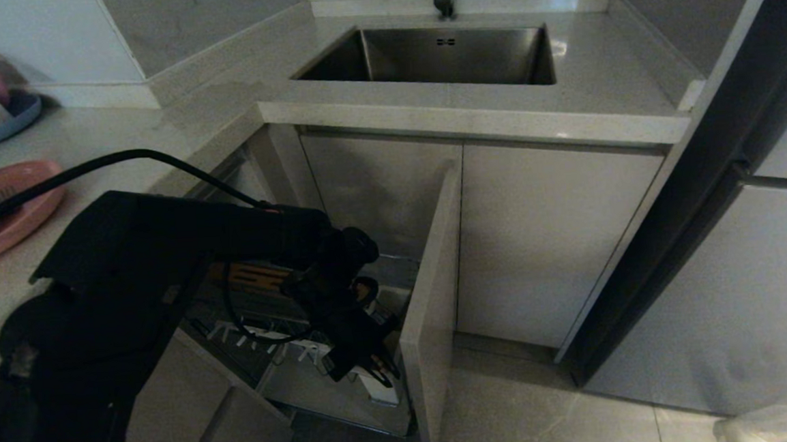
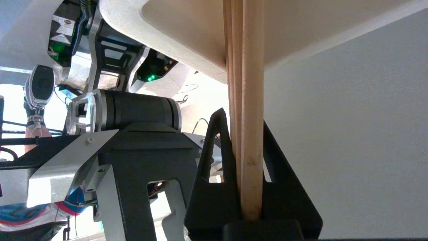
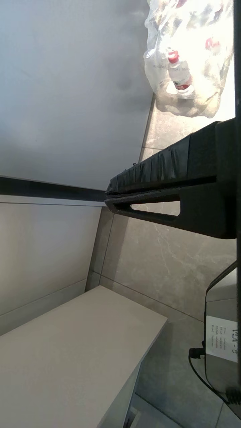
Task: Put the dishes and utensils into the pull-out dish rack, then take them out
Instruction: Take the chopsticks out of the cupboard
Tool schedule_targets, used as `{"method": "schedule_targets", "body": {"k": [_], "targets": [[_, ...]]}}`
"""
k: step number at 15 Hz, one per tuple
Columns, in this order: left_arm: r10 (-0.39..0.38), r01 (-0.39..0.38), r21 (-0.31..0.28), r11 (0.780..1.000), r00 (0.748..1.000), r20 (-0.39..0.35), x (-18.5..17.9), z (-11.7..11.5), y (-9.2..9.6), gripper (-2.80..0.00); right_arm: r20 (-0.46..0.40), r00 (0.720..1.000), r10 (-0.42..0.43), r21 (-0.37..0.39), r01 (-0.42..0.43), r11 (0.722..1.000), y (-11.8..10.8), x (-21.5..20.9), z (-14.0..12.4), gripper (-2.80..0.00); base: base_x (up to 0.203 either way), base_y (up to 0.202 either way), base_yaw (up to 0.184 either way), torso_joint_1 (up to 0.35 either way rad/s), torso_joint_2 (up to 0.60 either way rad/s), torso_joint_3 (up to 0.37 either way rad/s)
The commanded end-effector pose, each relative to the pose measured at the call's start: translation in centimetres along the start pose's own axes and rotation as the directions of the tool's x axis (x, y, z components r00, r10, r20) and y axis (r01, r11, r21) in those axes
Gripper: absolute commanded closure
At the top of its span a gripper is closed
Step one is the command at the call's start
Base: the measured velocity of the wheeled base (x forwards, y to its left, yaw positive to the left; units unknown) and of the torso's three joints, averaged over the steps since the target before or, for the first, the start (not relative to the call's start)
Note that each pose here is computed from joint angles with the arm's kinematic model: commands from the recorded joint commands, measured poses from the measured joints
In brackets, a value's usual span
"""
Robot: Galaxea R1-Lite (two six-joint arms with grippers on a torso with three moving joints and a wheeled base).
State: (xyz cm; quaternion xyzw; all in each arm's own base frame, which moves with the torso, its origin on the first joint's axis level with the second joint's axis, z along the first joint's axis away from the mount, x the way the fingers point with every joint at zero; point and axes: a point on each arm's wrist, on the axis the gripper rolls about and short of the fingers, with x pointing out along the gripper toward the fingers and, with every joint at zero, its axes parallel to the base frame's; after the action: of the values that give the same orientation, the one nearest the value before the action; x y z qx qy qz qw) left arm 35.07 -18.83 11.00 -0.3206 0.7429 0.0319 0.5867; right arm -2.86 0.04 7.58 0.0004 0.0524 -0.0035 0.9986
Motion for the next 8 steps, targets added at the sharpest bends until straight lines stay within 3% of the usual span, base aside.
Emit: {"method": "schedule_targets", "body": {"k": [1,8], "targets": [[0.002,-0.002,-0.007,1.0,1.0,-0.003,-0.1,-0.1,0.0,0.0,-0.001,1.0,0.001,-0.001,-0.001,1.0,0.0,0.0,0.0,0.0,0.0,0.0,0.0,0.0,0.0,0.0],[-0.035,0.035,0.011,0.999,0.999,0.018,-2.2,-1.3,0.0,0.0,-0.001,1.0,0.001,-0.001,-0.001,1.0,0.0,0.0,0.0,0.0,0.0,0.0,0.0,0.0,0.0,0.0]]}}
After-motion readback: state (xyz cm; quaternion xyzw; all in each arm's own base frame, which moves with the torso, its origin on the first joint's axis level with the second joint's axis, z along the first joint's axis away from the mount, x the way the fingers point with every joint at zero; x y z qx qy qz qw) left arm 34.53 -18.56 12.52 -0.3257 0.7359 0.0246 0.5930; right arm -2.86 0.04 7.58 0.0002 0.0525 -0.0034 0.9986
